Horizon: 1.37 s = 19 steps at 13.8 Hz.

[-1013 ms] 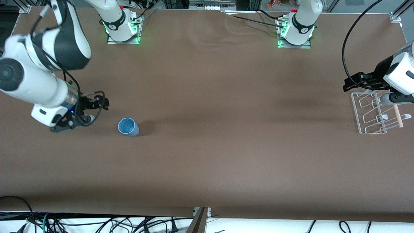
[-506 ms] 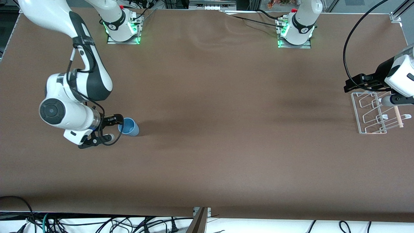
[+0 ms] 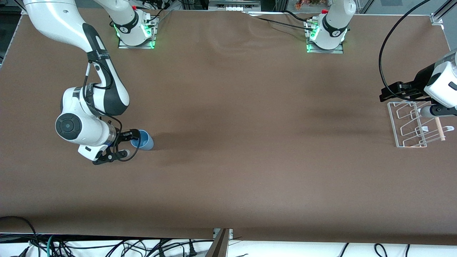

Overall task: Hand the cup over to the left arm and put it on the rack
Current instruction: 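Move the right gripper down over the light blue cup, then grasp the blue cup with the right gripper while the left gripper advances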

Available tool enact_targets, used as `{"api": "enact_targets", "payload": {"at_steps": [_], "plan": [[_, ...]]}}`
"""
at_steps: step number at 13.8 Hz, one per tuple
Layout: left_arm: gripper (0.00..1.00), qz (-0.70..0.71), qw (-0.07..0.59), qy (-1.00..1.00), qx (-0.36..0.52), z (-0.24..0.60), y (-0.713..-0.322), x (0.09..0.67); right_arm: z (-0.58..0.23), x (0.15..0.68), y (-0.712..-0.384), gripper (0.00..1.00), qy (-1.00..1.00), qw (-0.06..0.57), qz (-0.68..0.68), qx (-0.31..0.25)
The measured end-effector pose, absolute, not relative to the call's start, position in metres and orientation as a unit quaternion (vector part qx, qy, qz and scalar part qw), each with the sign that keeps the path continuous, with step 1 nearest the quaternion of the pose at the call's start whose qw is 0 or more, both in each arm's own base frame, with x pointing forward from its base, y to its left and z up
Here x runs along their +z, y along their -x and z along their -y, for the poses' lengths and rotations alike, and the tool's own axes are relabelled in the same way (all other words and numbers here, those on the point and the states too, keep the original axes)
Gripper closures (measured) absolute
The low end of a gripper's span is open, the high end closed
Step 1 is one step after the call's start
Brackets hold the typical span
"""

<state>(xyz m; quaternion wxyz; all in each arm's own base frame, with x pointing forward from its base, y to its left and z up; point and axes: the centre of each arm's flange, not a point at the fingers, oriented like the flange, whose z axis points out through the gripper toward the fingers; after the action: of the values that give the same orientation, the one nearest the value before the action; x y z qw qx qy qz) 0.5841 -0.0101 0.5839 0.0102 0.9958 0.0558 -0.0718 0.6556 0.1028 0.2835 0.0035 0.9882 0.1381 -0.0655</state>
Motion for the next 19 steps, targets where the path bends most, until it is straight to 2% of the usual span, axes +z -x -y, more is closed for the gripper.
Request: {"api": "enact_targets", "payload": {"at_steps": [2, 3, 4, 5, 6, 7, 8, 12, 14, 19], "plan": [[0.0, -0.056, 0.01, -0.996, -0.074, 0.01, -0.584, 0.582, -0.103, 0.275, -0.657, 0.05, -0.988, 0.004, -0.138, -0.064], [0.0, -0.052, 0.01, -0.996, -0.076, 0.01, -0.584, 0.581, -0.103, 0.269, -0.657, 0.11, -0.988, 0.004, -0.138, -0.066], [0.0, -0.045, 0.011, -0.996, -0.077, 0.01, -0.584, 0.579, -0.103, 0.263, -0.657, 0.11, -0.988, 0.004, -0.138, -0.067], [0.0, -0.039, 0.011, -0.996, -0.078, 0.009, -0.584, 0.578, -0.103, 0.257, -0.657, 0.15, -0.988, 0.004, -0.139, -0.068], [0.0, -0.035, 0.012, -0.996, -0.08, 0.008, -0.584, 0.577, -0.103, 0.251, -0.657, 0.26, -0.988, 0.003, -0.138, -0.069], [0.0, -0.032, 0.012, -0.996, -0.08, 0.006, -0.583, 0.576, -0.103, 0.247, -0.657, 0.26, -0.988, 0.003, -0.138, -0.069], [0.0, -0.031, 0.012, -0.996, -0.081, 0.005, -0.583, 0.576, -0.103, 0.244, -0.657, 0.32, -0.988, 0.003, -0.138, -0.07], [0.0, -0.029, 0.03, -0.996, -0.081, 0.009, -0.583, 0.576, -0.107, 0.246, -0.658, 0.79, -0.988, 0.003, -0.14, -0.068], [0.0, -0.027, 0.037, -0.996, -0.083, 0.011, -0.583, 0.575, -0.11, 0.248, -0.659, 0.95, -0.988, 0.002, -0.142, -0.065], [0.0, 0.033, 0.081, -0.992, -0.089, 0.028, -0.584, 0.567, -0.14, 0.284, -0.666, 0.95, -0.987, -0.043, -0.126, -0.085]]}}
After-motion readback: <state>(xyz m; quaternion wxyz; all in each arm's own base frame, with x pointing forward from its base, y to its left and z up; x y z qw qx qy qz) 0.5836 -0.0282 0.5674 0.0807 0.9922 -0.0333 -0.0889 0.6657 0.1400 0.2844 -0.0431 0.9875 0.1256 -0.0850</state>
